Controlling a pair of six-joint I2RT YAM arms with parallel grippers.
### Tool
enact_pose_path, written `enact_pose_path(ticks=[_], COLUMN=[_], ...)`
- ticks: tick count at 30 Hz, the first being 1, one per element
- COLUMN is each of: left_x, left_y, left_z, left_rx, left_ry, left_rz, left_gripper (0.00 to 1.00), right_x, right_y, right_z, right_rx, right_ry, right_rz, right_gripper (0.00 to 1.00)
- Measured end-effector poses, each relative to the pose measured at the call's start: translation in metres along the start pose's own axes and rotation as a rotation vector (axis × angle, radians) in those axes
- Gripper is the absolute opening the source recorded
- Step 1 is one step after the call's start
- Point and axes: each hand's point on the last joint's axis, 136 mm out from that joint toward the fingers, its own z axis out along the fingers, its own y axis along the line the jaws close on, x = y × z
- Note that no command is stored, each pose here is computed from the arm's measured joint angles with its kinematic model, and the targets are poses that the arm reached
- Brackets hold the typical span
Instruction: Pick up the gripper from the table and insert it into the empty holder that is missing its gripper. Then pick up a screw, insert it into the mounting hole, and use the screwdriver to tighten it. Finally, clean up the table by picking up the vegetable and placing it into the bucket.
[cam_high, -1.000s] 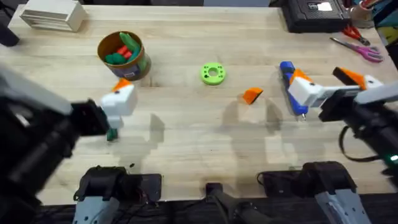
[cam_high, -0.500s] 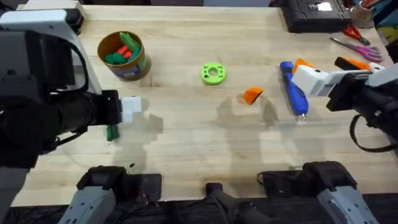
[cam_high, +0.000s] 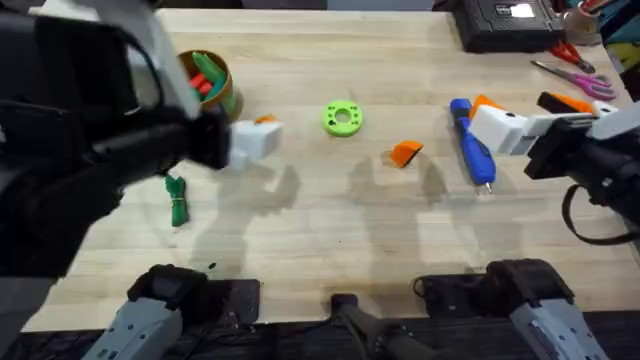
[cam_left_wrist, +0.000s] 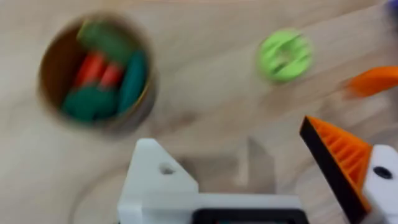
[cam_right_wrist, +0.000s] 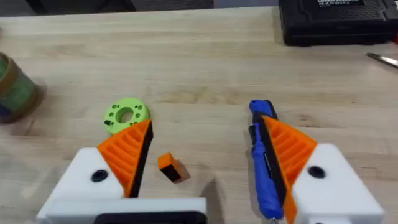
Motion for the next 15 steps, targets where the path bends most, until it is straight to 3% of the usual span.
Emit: enact_pose_path(ticks=[5, 8, 11, 15], left_x=[-0.062, -0.085, -0.087, -0.073], left_y=[-0.068, -0.091, -0.096, -0.095], left_z=[-0.011, -0.024, -0.026, -0.021], left_rx=[0.245, 0.320, 0.338, 0.346], left_ry=[-0.268, -0.387, -0.398, -0.336], left_rz=[0.177, 0.238, 0.250, 0.242], left_gripper=[0.986, 0.987, 0.987, 0.987], right_x=[0.000, 0.000, 0.000, 0.000], right_y=[0.000, 0.000, 0.000, 0.000], right_z=[0.000, 0.000, 0.000, 0.000], right_rx=[0.000, 0.000, 0.000, 0.000], right_ry=[0.001, 0.001, 0.001, 0.001], right_rz=[0.000, 0.000, 0.000, 0.000], right_gripper=[0.989, 0.989, 0.990, 0.990])
